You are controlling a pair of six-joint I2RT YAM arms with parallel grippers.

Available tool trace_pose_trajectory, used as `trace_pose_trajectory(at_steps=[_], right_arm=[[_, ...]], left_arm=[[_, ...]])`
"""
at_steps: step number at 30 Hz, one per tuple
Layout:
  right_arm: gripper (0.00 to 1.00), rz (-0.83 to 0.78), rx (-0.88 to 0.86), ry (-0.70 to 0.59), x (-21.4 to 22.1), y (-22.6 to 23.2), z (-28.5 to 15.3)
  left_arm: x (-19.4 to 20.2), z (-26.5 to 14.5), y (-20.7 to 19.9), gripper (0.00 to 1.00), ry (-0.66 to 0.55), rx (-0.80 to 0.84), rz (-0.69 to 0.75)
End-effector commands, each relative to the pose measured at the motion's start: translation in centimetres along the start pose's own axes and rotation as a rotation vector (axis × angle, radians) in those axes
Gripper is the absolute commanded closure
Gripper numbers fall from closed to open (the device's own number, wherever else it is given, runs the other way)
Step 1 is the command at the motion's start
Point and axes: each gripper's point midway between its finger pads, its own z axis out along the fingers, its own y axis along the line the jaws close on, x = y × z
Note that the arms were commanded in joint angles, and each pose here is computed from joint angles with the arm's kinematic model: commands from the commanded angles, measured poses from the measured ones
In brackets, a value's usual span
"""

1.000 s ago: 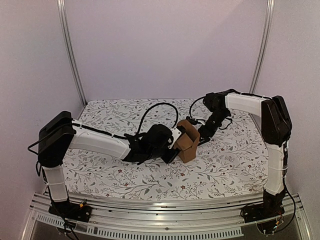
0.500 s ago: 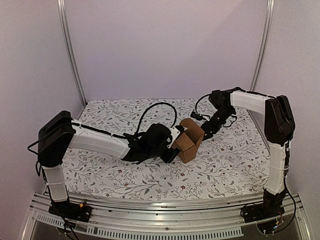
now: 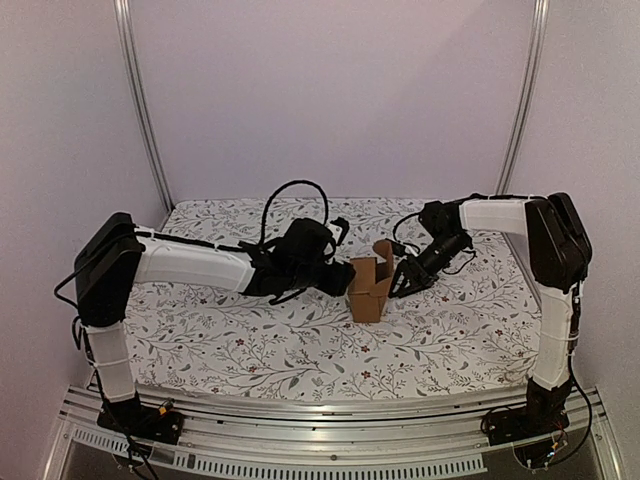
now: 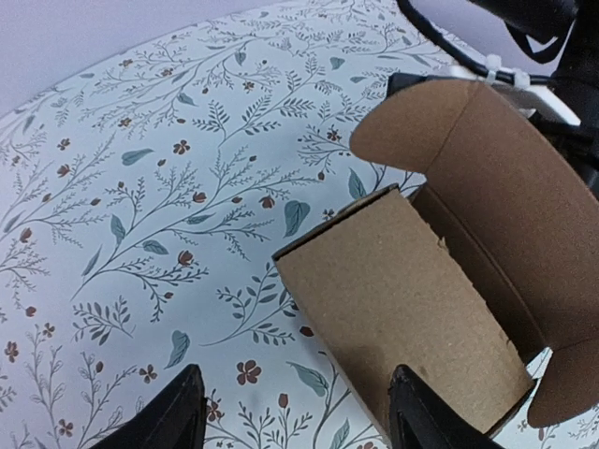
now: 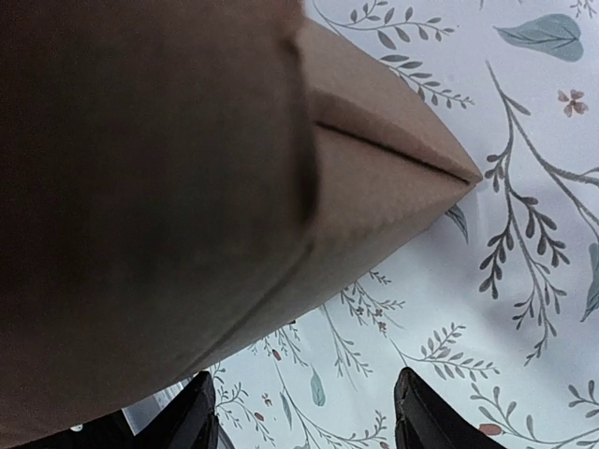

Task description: Fold the paper box

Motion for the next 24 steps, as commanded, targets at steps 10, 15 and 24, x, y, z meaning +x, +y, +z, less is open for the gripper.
trace_pose_trajectory(at_steps=[10, 15, 24], right_arm=[[0.36, 0.115, -0.037, -0.086, 1.6, -1.8, -2.6], [0.36, 0.113, -0.033, -0.091, 2.3, -2.0, -3.4], [0.35, 0.068, -0.018, -0.101, 2.2, -1.5, -4.0]], left_arm=[[-2.1, 2.0, -3.3, 0.35, 0.071, 0.169, -0.110], [-2.2, 1.5, -3.7, 0.37, 0.060, 0.124, -0.076], [-1.9, -2.7, 1.0, 0.28, 0.114, -0.117, -0.221]])
